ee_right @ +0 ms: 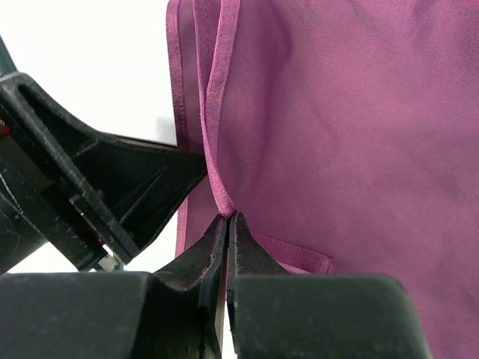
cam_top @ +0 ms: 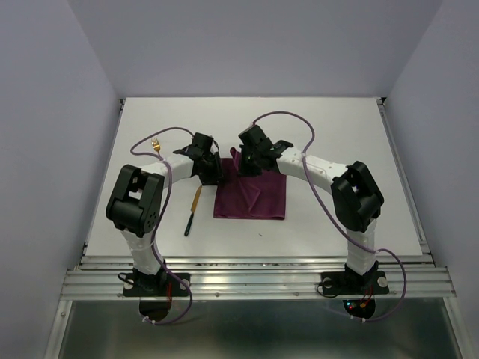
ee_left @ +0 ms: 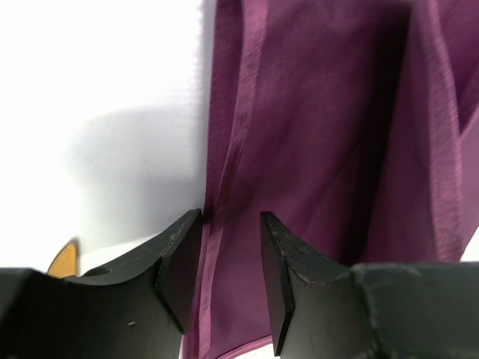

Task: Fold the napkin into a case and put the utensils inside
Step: Fold the rectangle-folded napkin at the center of the board.

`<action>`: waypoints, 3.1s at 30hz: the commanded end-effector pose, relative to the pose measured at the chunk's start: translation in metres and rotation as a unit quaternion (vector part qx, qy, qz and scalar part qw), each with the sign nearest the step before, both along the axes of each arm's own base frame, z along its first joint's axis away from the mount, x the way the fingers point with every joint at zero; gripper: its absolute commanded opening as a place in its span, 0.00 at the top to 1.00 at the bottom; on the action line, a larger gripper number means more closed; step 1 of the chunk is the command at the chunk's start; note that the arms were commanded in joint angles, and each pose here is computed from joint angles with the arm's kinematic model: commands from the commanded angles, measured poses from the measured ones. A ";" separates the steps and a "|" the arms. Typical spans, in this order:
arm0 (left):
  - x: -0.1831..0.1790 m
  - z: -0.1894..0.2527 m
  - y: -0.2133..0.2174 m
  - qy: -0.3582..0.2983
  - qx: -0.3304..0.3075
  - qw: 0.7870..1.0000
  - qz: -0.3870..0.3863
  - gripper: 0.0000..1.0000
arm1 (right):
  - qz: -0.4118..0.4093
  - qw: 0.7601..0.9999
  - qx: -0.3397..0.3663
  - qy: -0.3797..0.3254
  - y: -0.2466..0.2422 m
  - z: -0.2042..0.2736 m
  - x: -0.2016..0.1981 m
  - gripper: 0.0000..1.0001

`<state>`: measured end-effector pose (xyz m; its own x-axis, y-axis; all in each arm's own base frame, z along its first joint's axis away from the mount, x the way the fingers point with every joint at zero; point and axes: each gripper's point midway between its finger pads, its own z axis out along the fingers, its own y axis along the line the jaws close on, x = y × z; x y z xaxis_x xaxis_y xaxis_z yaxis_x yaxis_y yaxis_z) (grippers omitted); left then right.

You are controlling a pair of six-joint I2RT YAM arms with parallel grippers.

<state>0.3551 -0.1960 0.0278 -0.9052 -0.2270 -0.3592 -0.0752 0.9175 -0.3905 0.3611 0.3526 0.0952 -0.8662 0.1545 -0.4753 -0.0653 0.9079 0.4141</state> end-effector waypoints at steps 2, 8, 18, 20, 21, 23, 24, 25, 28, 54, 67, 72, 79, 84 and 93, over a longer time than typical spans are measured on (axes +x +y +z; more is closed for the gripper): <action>-0.009 0.020 0.011 -0.012 0.005 1.000 -0.001 0.52 | 0.001 1.000 0.026 -0.015 0.009 0.011 0.007 0.99; -0.016 0.008 0.020 -0.005 0.008 1.000 0.004 0.73 | 0.000 1.000 0.021 -0.014 0.007 0.008 0.006 0.99; -0.028 -0.021 0.013 0.026 -0.016 1.000 -0.006 1.00 | 0.003 1.000 0.020 -0.008 0.005 0.005 0.002 0.99; -0.029 -0.023 0.012 0.029 -0.018 0.999 -0.006 1.00 | 0.005 1.000 0.020 -0.007 0.006 0.004 0.002 0.99; -0.030 -0.025 0.012 0.031 -0.018 0.999 -0.004 1.00 | 0.010 1.000 0.020 -0.007 0.010 0.004 -0.001 0.99; -0.031 -0.026 0.012 0.034 -0.018 0.999 -0.002 1.00 | 0.009 1.000 0.019 -0.009 0.011 0.005 0.001 0.99; -0.033 -0.028 0.013 0.035 -0.018 0.999 -0.002 1.00 | 0.009 1.000 0.021 -0.009 0.011 0.006 0.001 0.99; -0.034 -0.029 0.013 0.038 -0.018 0.999 -0.001 1.00 | 0.010 1.000 0.022 -0.010 0.013 0.007 0.002 0.99; -0.035 -0.031 0.013 0.039 -0.018 0.999 0.000 1.00 | 0.014 1.000 0.024 -0.011 0.019 0.008 0.001 0.99; -0.033 -0.034 0.015 0.039 -0.012 0.999 0.001 1.00 | 0.019 1.000 0.011 0.006 0.052 -0.014 0.001 0.99; -0.035 -0.035 0.017 0.041 -0.009 0.999 0.006 1.00 | 0.022 0.999 0.026 0.012 0.063 -0.013 0.004 0.98; -0.033 -0.034 0.020 0.039 0.001 0.999 0.012 1.00 | 0.048 0.997 0.053 -0.015 0.066 0.015 0.000 0.61; -0.031 -0.022 0.027 0.028 0.009 0.999 0.018 1.00 | -0.013 0.994 -0.005 -0.104 -0.003 0.056 0.007 0.38; -0.029 -0.007 0.031 0.013 0.008 1.000 0.023 1.00 | -0.070 0.997 -0.015 -0.040 -0.067 0.019 -0.020 0.61; -0.044 -0.014 0.034 0.027 0.010 0.999 0.018 1.00 | -0.002 0.999 -0.039 -0.006 -0.050 -0.016 -0.050 0.87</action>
<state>0.3276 -0.1735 0.0193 -0.9035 -0.2685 -0.3340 -0.1191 0.9060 -0.4062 0.3162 0.2795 0.0725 -0.8632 0.1890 -0.4681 0.0200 0.9393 0.3424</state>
